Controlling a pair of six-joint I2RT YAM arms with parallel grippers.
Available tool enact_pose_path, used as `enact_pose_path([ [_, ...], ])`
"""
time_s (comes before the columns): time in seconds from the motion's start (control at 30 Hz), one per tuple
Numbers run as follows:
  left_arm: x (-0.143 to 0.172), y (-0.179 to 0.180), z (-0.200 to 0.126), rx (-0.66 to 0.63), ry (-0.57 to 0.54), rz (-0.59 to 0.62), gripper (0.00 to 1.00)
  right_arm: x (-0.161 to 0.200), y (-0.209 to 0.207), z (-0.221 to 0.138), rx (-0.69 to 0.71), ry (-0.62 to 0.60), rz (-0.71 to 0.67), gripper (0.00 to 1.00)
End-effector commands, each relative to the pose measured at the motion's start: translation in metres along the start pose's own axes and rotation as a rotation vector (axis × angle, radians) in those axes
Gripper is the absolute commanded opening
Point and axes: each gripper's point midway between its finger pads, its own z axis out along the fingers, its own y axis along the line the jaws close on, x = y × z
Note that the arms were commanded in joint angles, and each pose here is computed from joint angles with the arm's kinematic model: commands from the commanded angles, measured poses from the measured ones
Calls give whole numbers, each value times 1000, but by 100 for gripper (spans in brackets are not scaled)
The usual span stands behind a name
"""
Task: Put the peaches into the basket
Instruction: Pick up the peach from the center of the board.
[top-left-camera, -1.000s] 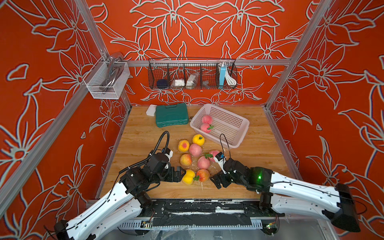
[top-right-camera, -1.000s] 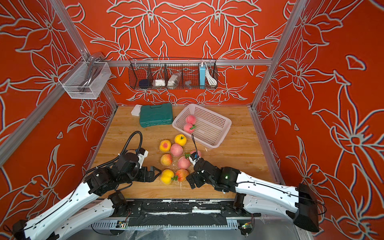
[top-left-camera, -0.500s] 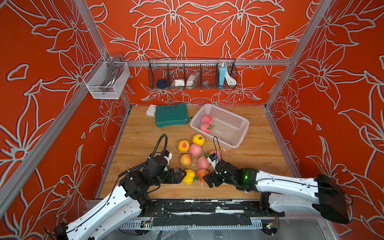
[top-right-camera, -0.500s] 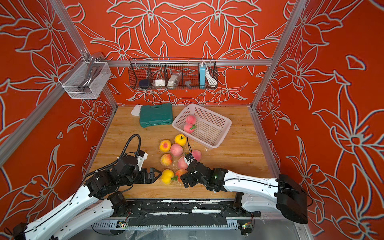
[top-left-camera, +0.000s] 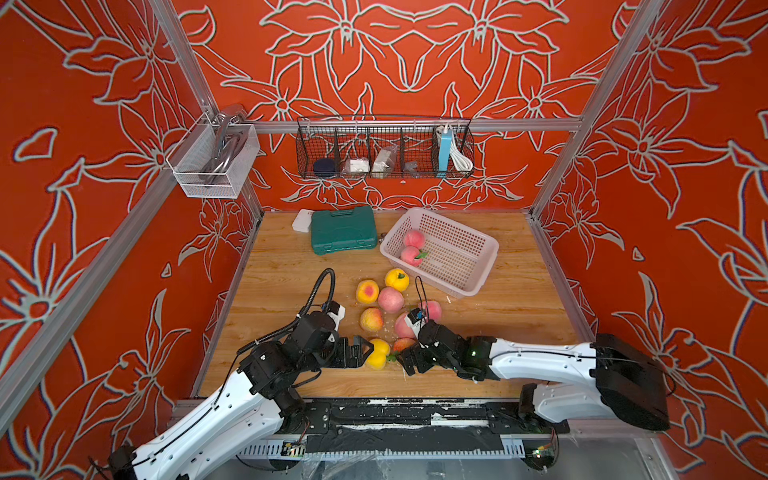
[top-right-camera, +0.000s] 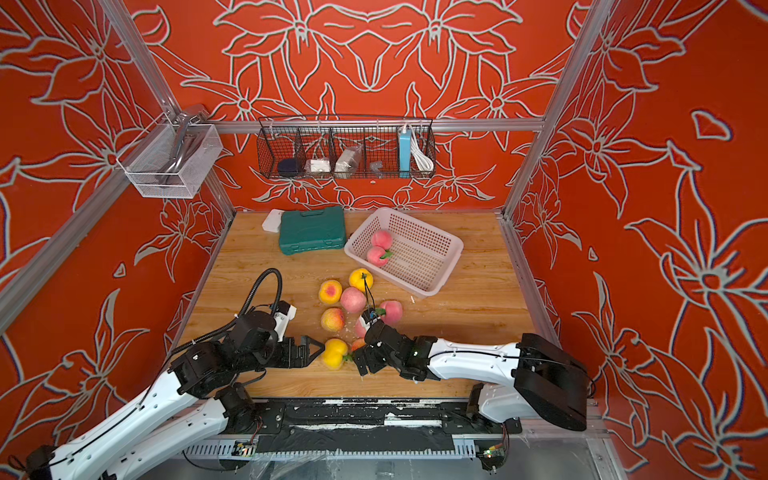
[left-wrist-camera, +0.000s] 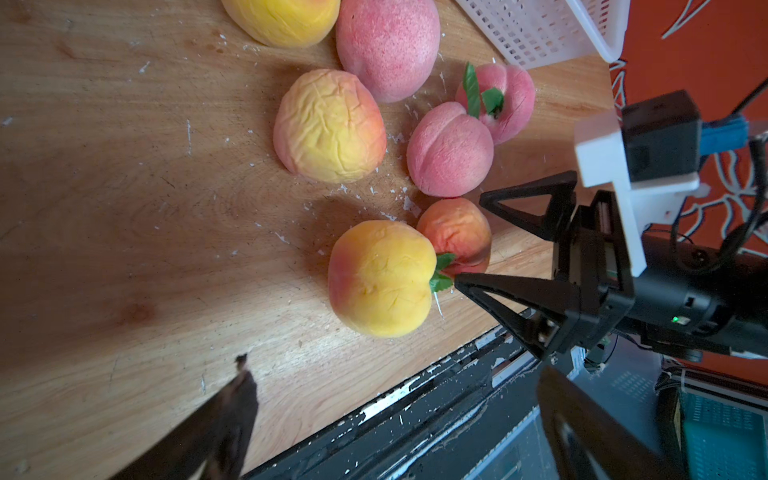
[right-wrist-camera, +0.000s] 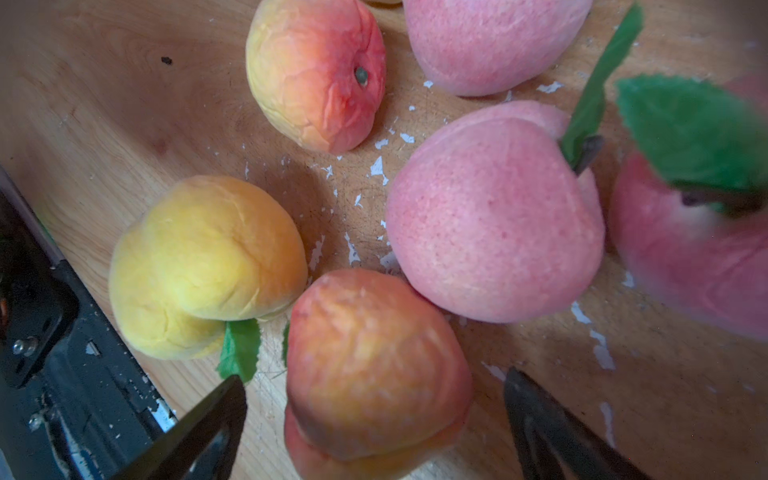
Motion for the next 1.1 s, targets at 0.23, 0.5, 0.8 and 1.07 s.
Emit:
enact_pose_path([
  [0.23, -1, 0, 4, 4, -3, 5, 99, 6, 2, 12, 4, 26, 3, 93],
  [0.5, -1, -1, 2, 7, -10, 6, 99, 9, 0, 18, 16, 46, -8, 82],
  [0.8, -3, -2, 2, 8, -13, 8, 99, 9, -2, 12, 21, 36, -16, 68],
  [1.07, -6, -3, 1, 5, -22, 10, 99, 9, -9, -1, 50, 32, -34, 65],
])
